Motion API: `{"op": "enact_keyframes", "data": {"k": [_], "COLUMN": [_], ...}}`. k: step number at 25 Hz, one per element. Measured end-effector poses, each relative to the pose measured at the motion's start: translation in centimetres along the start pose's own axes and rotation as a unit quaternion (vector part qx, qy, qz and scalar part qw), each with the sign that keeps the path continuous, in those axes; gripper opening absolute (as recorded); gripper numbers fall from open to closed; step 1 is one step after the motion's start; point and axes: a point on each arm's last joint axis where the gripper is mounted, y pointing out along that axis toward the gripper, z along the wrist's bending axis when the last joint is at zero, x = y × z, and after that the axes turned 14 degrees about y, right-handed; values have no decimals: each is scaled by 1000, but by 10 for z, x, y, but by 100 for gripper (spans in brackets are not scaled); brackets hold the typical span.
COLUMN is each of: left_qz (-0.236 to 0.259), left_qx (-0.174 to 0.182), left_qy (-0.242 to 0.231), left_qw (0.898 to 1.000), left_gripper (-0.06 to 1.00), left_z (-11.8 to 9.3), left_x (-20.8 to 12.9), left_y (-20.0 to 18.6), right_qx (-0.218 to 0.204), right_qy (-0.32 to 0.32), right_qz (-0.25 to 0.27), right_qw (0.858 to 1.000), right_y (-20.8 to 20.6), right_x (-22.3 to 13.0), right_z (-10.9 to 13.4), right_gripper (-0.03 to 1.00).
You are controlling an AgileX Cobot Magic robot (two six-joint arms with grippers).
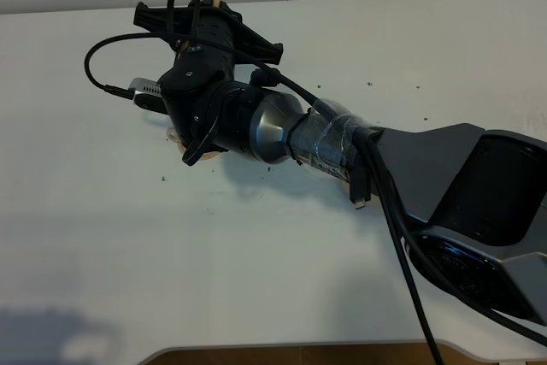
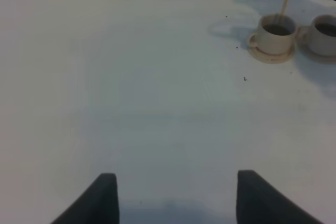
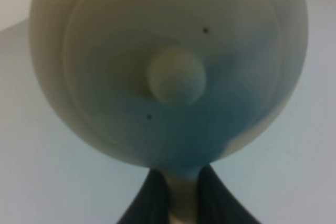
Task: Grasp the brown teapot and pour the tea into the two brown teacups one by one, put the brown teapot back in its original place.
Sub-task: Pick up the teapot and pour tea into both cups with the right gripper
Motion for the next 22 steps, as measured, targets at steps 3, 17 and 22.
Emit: {"op": "enact_keyframes", "data": {"k": [3, 17, 22], "left_qz": [0, 0, 0], "left_qx": [0, 0, 0], "left_qy": [0, 0, 0], "left_qw": [1000, 1000, 1000], "left_gripper": [50, 50, 50], "left_z": [0, 0, 0], "left_x": [0, 0, 0], "left_y": [0, 0, 0], "right_qx": [-1, -5, 7], "right_qy": [-4, -13, 3], "right_qz": [2, 5, -7], "right_qw": [1000, 1000, 1000], "right_y": [0, 0, 0], "right_x": [0, -1, 1], "right_z": [0, -1, 1], "right_gripper": [12, 12, 12]}}
